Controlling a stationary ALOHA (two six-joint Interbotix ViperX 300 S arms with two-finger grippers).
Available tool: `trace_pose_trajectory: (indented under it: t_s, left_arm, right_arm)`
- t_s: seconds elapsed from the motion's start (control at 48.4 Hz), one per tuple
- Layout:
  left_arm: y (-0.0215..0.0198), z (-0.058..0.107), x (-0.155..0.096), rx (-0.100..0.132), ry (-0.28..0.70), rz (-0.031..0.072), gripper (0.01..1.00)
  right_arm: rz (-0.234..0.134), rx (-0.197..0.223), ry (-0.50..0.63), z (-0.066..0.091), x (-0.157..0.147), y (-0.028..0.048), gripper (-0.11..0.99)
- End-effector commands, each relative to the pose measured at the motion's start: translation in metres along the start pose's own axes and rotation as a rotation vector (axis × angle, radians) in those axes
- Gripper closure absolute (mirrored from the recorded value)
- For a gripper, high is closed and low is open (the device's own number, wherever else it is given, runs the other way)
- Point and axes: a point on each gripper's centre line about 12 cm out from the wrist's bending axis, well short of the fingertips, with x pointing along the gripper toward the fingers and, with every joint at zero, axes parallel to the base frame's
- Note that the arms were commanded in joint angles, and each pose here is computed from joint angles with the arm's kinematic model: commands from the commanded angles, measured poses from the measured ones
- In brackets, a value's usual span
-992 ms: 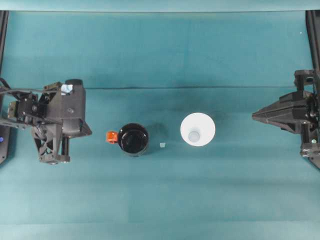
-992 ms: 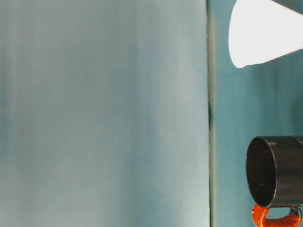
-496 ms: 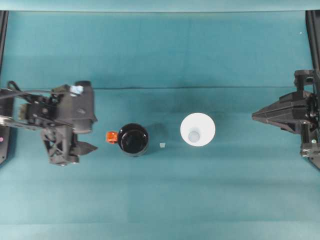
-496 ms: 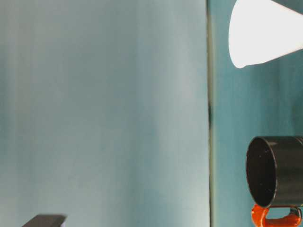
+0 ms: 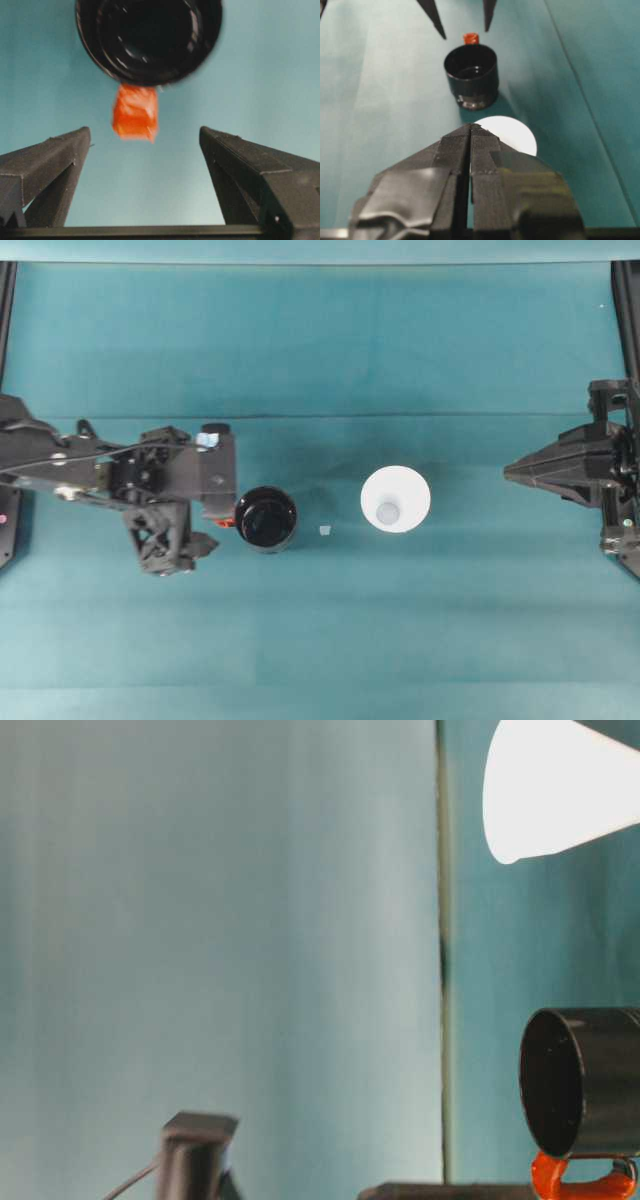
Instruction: Put the paper cup into the moved red handle cup holder.
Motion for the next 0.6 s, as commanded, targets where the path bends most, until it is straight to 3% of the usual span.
trace_pose_trajectory:
  t_s: [0.0, 0.227, 0.434, 0.579]
  left_arm:
    - [0.0028, 0.01, 0.002, 0.003, -0.029, 0.004, 0.031]
    - [0.0033, 0.011, 0.016, 0.061, 0.0, 0.008, 0.032]
    - [0.0034, 0.01, 0.026, 0.073, 0.024, 0.009, 0.032]
    - [0.0044, 0.008, 0.027, 0.068, 0.03, 0.009, 0.032]
  right_arm:
    - [0.001, 0.01, -0.014, 0.007, 0.001, 0.0008, 0.98]
    - [0.001, 0.008, -0.014, 0.006, 0.001, 0.0008, 0.98]
    - [0.001, 0.008, -0.014, 0.006, 0.001, 0.0008, 0.98]
    - [0.001, 0.008, -0.012, 0.006, 0.001, 0.0007, 0.98]
